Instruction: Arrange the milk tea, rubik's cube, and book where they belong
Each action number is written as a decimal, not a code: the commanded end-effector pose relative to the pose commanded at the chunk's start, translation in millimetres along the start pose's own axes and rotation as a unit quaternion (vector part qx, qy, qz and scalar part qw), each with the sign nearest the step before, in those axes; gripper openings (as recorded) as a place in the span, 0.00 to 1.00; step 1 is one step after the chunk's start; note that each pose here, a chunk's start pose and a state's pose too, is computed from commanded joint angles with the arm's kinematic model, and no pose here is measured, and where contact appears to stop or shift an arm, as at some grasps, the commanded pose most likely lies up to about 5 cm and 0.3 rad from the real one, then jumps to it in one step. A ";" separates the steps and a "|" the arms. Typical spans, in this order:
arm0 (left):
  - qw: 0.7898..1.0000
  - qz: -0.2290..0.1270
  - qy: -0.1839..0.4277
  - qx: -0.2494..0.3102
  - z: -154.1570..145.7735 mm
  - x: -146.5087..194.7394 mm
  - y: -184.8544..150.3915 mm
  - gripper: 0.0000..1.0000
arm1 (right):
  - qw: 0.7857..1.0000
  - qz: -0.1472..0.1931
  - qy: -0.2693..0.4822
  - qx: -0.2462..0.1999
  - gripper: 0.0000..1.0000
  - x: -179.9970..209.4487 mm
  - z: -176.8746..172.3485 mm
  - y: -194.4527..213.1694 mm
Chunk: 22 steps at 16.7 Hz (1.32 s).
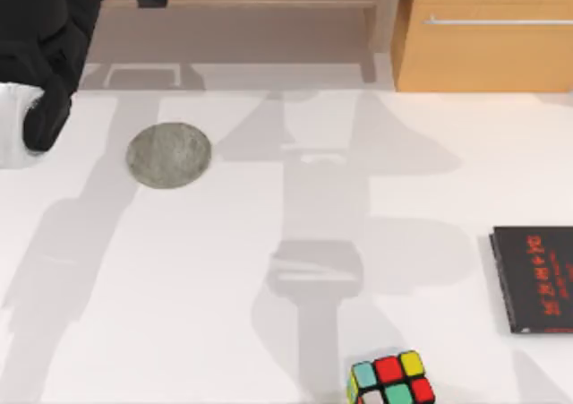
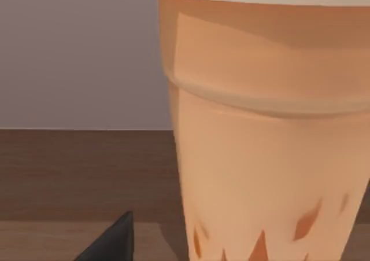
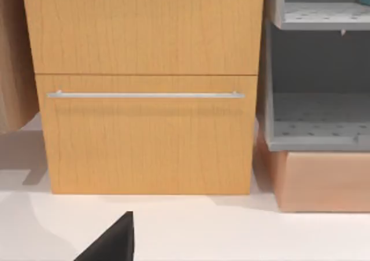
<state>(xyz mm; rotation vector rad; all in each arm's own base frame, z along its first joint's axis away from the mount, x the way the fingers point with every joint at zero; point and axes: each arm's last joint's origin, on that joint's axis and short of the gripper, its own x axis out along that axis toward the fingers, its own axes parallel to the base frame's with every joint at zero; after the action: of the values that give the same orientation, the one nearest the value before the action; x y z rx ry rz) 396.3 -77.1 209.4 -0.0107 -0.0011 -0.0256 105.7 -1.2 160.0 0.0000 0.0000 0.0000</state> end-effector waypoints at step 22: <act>1.000 0.000 -0.002 0.000 0.9 71.5 -0.9 0.32 | 1.000 0.000 0.000 0.000 1.00 0.0 0.0 0.0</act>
<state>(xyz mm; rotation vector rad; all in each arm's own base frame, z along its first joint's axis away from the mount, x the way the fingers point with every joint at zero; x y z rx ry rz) 467.7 -79.9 210.4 -0.0112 -0.0046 -0.0262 105.7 -1.2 160.0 0.0000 0.0000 0.0000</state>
